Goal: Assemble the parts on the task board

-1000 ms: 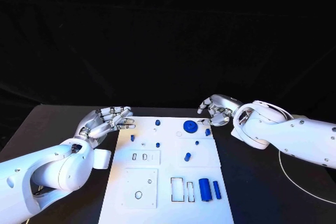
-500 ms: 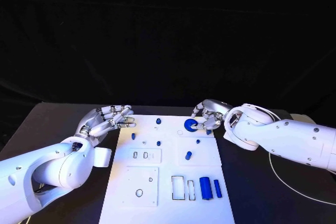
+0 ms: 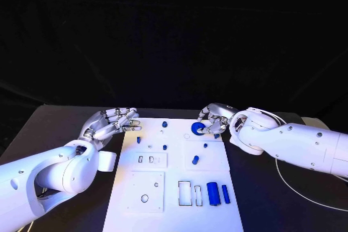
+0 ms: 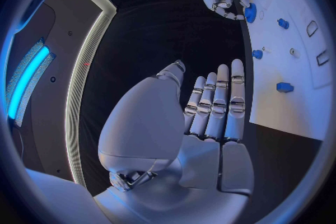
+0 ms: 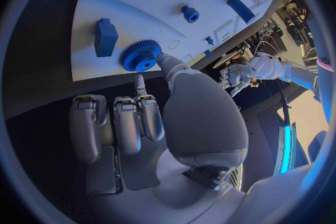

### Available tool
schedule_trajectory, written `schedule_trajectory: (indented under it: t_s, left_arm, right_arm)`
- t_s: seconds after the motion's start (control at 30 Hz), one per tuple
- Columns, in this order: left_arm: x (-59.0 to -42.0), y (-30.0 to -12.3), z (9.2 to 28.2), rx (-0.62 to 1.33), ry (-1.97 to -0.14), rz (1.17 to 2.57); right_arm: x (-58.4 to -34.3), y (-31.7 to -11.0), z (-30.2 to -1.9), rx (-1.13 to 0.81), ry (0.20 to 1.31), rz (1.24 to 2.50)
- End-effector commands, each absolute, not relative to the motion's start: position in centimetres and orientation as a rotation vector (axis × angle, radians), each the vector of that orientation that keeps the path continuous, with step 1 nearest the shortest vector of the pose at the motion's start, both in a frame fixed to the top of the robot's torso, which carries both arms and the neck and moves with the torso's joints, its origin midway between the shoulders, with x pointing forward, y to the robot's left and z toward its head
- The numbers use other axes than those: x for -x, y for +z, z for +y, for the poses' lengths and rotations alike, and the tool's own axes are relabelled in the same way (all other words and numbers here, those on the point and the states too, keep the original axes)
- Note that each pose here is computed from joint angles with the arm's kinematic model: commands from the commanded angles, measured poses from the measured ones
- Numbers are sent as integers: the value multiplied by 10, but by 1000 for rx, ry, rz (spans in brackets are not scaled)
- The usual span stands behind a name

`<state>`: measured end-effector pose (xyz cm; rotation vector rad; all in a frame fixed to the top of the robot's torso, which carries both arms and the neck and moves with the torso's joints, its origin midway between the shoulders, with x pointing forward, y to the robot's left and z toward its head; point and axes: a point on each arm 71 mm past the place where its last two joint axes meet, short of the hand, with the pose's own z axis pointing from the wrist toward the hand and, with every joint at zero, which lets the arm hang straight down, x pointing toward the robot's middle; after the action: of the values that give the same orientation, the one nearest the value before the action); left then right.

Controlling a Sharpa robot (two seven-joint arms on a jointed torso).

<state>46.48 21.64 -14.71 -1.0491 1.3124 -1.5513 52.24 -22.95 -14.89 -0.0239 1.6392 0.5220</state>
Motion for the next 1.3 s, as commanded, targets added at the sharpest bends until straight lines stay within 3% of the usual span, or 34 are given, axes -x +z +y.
schedule_trajectory:
  t_s: [0.03, 1.03, 1.3]
  left_arm:
    - [-464, -146, 214, 1035, -1576, 1319]
    - [-465, -146, 215, 1037, -1573, 1321]
    - [-465, -146, 216, 1038, -1572, 1321]
  right_arm:
    - [-523, -150, -229, 54, 497, 1644]
    - [-525, -163, -229, 73, 488, 1707]
    - [-523, -161, -226, 115, 479, 1664]
